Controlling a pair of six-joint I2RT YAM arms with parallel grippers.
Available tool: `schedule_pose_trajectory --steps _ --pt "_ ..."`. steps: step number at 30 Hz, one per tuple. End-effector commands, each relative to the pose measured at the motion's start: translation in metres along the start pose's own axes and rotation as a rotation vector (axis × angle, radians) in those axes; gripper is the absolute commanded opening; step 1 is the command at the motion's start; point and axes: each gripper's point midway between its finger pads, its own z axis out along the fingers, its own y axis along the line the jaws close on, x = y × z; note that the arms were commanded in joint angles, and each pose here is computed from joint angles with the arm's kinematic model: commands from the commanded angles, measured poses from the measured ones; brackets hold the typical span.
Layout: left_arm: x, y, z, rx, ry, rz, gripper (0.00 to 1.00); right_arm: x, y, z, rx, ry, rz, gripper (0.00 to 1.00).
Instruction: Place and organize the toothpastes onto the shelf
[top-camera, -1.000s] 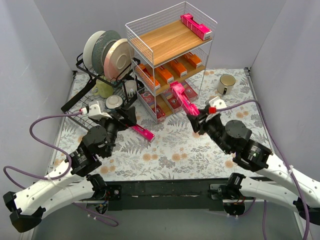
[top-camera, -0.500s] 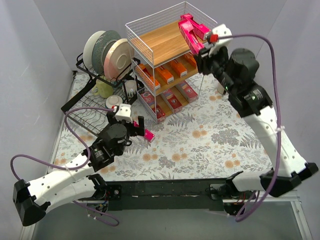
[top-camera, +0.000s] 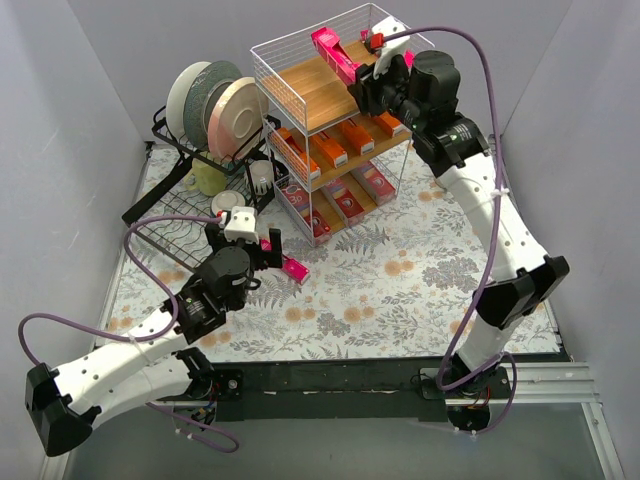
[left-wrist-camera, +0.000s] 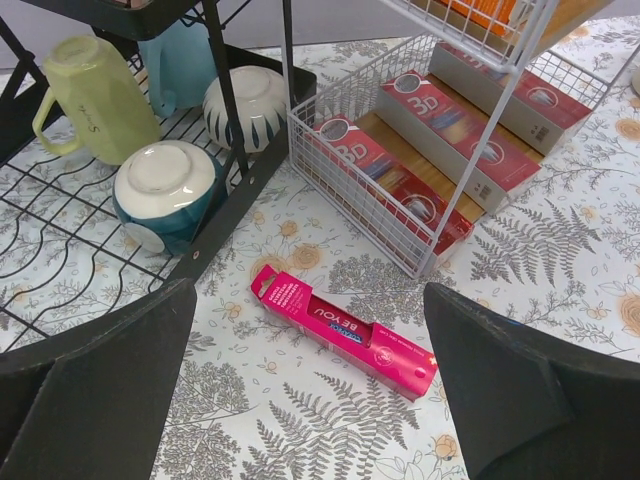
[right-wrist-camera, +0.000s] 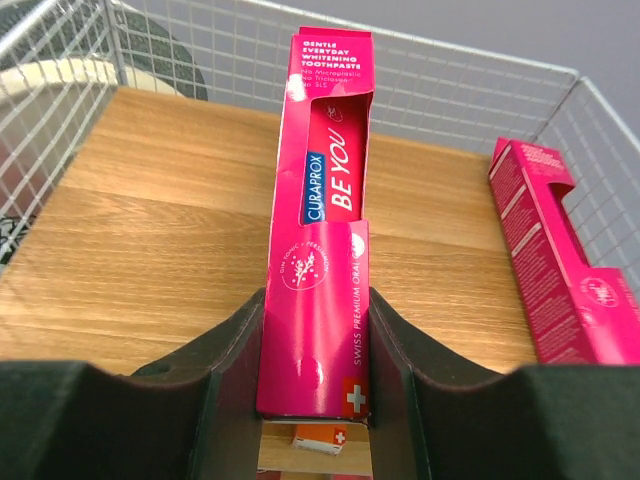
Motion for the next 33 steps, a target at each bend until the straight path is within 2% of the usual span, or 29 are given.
schedule_pose_trajectory --steps 1,5,9,10,17,24,33 --pt "-0.001 0.008 -0.001 -0.029 -0.015 0.007 0.98 -0.030 -0.012 0.001 0.018 -0.099 -0.010 0.31" --pt "0.001 0.008 0.001 -0.032 -0.004 0.019 0.98 -0.019 -0.016 0.005 0.025 -0.071 -0.002 0.38" --pt "0.001 0.008 0.001 -0.033 -0.005 0.018 0.98 -0.013 -0.018 0.003 0.042 -0.056 0.002 0.54" --pt "0.002 0.008 0.001 -0.033 -0.004 0.019 0.98 -0.014 -0.020 0.000 0.047 -0.056 0.000 0.55" --pt "0.006 0.004 0.003 -0.024 0.012 0.034 0.98 -0.008 -0.022 -0.004 0.066 -0.050 0.003 0.56" --pt "0.009 0.005 0.004 -0.029 0.019 0.038 0.98 -0.005 -0.029 -0.006 0.092 -0.063 0.005 0.49" --pt "0.010 0.006 0.005 -0.039 0.022 0.046 0.98 -0.002 -0.036 0.000 0.084 -0.069 -0.001 0.47"
